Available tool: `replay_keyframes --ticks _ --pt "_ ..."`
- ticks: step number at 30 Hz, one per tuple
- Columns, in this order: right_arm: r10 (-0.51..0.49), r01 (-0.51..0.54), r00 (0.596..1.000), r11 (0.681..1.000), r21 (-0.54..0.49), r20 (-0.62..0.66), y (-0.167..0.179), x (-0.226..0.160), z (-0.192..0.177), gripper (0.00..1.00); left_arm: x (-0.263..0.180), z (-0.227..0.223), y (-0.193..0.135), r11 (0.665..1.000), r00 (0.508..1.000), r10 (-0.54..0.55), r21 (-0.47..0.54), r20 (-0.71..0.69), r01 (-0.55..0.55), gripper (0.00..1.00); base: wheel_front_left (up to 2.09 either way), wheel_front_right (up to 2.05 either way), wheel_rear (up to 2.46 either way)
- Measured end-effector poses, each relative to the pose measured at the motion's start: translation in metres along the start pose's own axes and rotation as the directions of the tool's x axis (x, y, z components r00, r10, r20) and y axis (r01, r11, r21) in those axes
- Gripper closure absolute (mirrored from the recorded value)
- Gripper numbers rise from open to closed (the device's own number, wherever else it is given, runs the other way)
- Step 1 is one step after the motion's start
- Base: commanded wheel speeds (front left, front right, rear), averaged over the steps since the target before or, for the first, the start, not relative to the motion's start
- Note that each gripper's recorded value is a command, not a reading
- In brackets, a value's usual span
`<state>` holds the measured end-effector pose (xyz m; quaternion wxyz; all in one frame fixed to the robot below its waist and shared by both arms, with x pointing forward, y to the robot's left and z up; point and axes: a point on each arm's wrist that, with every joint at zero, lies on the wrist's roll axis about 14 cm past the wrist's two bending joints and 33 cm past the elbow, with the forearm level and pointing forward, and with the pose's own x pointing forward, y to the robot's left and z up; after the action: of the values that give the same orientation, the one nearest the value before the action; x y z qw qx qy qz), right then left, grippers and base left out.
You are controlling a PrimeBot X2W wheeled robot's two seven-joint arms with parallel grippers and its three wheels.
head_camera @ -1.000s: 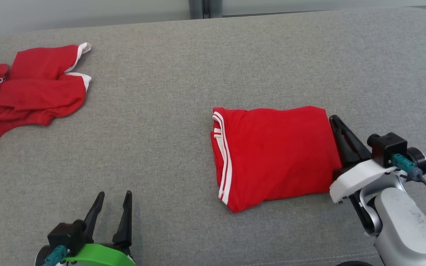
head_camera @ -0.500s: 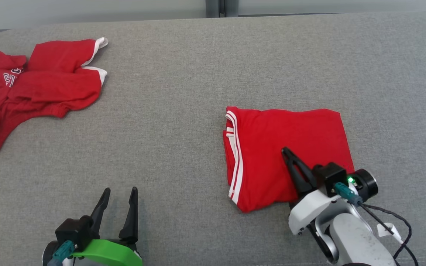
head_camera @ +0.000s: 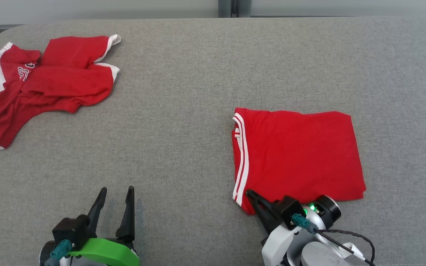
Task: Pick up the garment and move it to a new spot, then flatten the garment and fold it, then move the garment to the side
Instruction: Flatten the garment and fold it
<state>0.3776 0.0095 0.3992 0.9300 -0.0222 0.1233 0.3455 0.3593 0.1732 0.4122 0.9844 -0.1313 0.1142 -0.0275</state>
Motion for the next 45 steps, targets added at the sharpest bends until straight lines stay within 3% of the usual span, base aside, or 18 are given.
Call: replay_keyframes --ticks 7,12,13,14,15,20,24,28,31,32,36,45 --pt "0.046 -0.046 0.999 0.999 0.009 -0.014 0.017 -0.002 -0.004 1.0 0.0 0.001 -0.002 1.0 1.0 0.002 -0.008 0.007 -0.002 0.0 0.0 0.0 0.0" --pt "0.047 -0.046 0.996 0.999 -0.009 0.074 0.016 -0.002 0.024 1.0 0.001 0.004 -0.003 1.0 1.0 0.0 -0.007 0.019 0.0 0.0 0.0 0.0 0.0" --pt "0.038 -0.037 0.994 0.999 -0.015 0.098 0.013 -0.003 0.032 0.69 0.001 0.006 -0.003 1.0 1.0 -0.001 -0.006 0.026 0.001 0.0 0.0 0.0 0.0" --pt "0.026 -0.024 0.992 1.0 -0.017 0.124 0.009 -0.006 0.04 0.47 0.0 0.008 -0.004 1.0 0.999 -0.002 -0.009 0.034 0.002 0.0 0.0 0.0 0.0" --pt "0.013 -0.011 0.989 1.0 -0.016 0.148 0.006 -0.009 0.046 0.0 0.0 0.011 -0.005 1.0 0.999 -0.002 -0.009 0.044 0.002 0.0 0.0 0.0 0.0" --pt "-0.094 0.098 0.969 0.995 -0.009 0.231 -0.02 -0.036 0.067 0.0 -0.007 0.019 -0.006 1.0 0.997 0.008 -0.014 0.079 -0.007 0.0 0.0 0.0 0.0" --pt "-0.225 0.234 0.934 0.972 -0.002 0.278 -0.051 -0.067 0.079 0.0 -0.018 0.023 -0.001 0.999 0.994 0.036 -0.006 0.099 -0.036 0.0 0.0 0.0 0.0" --pt "-0.37 0.38 0.879 0.925 0.028 0.302 -0.082 -0.106 0.081 0.0 -0.028 0.03 0.003 0.998 0.99 0.056 0.021 0.127 -0.059 0.0 0.0 0.0 0.0" --pt "-0.506 0.521 0.804 0.853 0.042 0.312 -0.115 -0.148 0.081 0.0 -0.044 0.027 0.013 0.994 0.987 0.091 0.045 0.13 -0.097 0.0 0.0 0.0 0.0" --pt "-0.506 0.521 0.804 0.853 0.042 0.312 -0.115 -0.148 0.081 0.0 -0.044 0.027 0.013 0.994 0.987 0.091 0.045 0.13 -0.097 0.0 0.0 0.0 0.0" --pt "-0.59 0.608 0.747 0.792 0.043 0.305 -0.136 -0.178 0.076 0.0 -0.05 0.03 0.011 0.994 0.987 0.075 0.072 0.143 -0.085 0.0 0.0 0.0 0.0" --pt "-0.665 0.671 0.719 0.74 0.046 0.202 -0.155 -0.211 0.039 0.0 -0.066 0.027 0.016 0.99 0.988 0.061 0.116 0.14 -0.078 0.0 0.0 0.0 0.0"
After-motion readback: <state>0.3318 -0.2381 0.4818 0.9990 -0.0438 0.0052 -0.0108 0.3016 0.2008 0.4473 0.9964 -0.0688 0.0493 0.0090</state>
